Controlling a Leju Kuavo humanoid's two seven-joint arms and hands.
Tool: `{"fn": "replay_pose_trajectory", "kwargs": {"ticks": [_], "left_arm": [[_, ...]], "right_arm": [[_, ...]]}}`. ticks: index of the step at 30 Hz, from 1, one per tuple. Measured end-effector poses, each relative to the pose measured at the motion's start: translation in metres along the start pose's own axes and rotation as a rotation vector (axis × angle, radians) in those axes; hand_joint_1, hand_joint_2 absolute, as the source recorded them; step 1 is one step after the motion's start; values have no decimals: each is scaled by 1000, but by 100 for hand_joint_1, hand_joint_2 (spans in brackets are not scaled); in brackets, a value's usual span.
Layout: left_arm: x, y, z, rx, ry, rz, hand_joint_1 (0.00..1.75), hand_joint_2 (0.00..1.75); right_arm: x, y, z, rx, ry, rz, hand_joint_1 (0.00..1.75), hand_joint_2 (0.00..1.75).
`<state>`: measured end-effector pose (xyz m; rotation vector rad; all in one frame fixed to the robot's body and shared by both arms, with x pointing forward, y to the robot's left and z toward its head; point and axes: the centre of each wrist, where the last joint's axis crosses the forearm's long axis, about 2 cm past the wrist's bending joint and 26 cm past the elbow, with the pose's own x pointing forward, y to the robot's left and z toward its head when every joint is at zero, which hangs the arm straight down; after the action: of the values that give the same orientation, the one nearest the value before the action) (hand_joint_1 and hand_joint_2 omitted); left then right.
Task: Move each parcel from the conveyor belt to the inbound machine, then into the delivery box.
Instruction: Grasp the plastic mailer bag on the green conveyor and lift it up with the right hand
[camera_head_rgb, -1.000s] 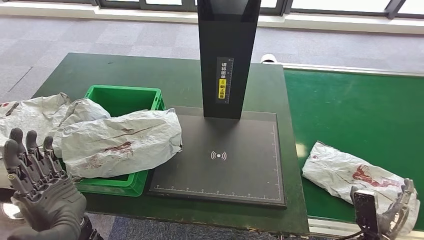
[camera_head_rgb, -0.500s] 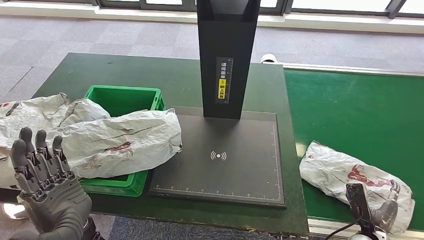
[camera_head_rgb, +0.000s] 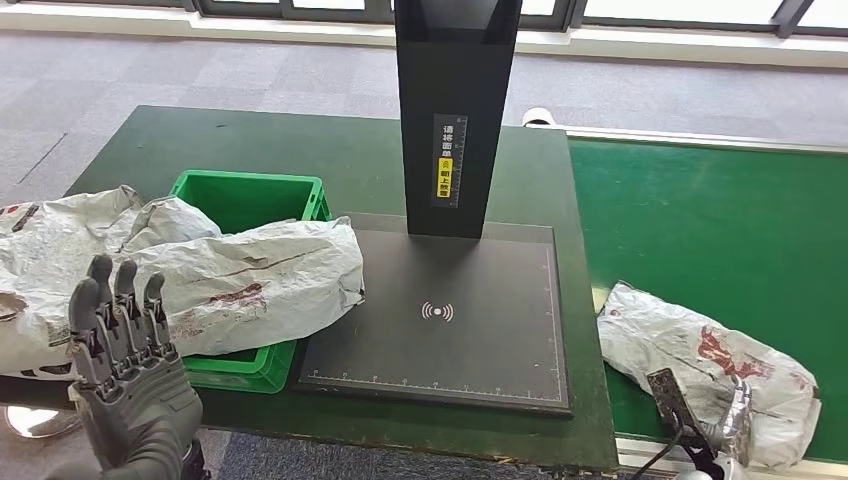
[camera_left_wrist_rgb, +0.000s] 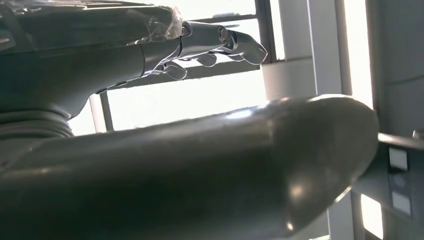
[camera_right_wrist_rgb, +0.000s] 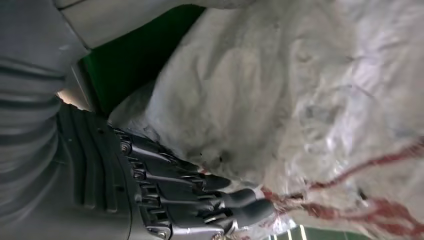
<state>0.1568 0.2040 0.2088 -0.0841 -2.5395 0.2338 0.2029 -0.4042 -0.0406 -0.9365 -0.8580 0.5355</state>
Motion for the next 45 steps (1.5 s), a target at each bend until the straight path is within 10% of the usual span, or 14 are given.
{"fn": "replay_pose_trajectory", "kwargs": {"ticks": [1, 5, 6, 17, 31, 38, 45], "left_arm": [[-1, 0, 0, -5, 3, 7, 0, 0], [-5, 1, 0, -16, 15, 22, 0, 0], [-5, 2, 1, -14, 18, 22, 0, 0], [-6, 5, 6, 40, 46, -18, 0, 0], [-2, 7, 11, 90, 59, -74, 0, 0], [0, 8, 10, 107, 49, -101, 0, 0], [7, 10, 8, 136, 25, -143, 0, 0]], "right_arm": [[-1, 1, 0, 34, 27, 18, 0, 175], [-8, 2, 1, 112, 87, 62, 163, 175], [-10, 2, 2, 117, 87, 66, 175, 175], [-24, -2, 7, 99, -35, -22, 175, 175], [-18, -18, 29, -155, -349, -594, 175, 175], [15, -73, 61, -513, -569, -814, 175, 175], [76, -100, 77, -566, -823, -836, 175, 175]]}}
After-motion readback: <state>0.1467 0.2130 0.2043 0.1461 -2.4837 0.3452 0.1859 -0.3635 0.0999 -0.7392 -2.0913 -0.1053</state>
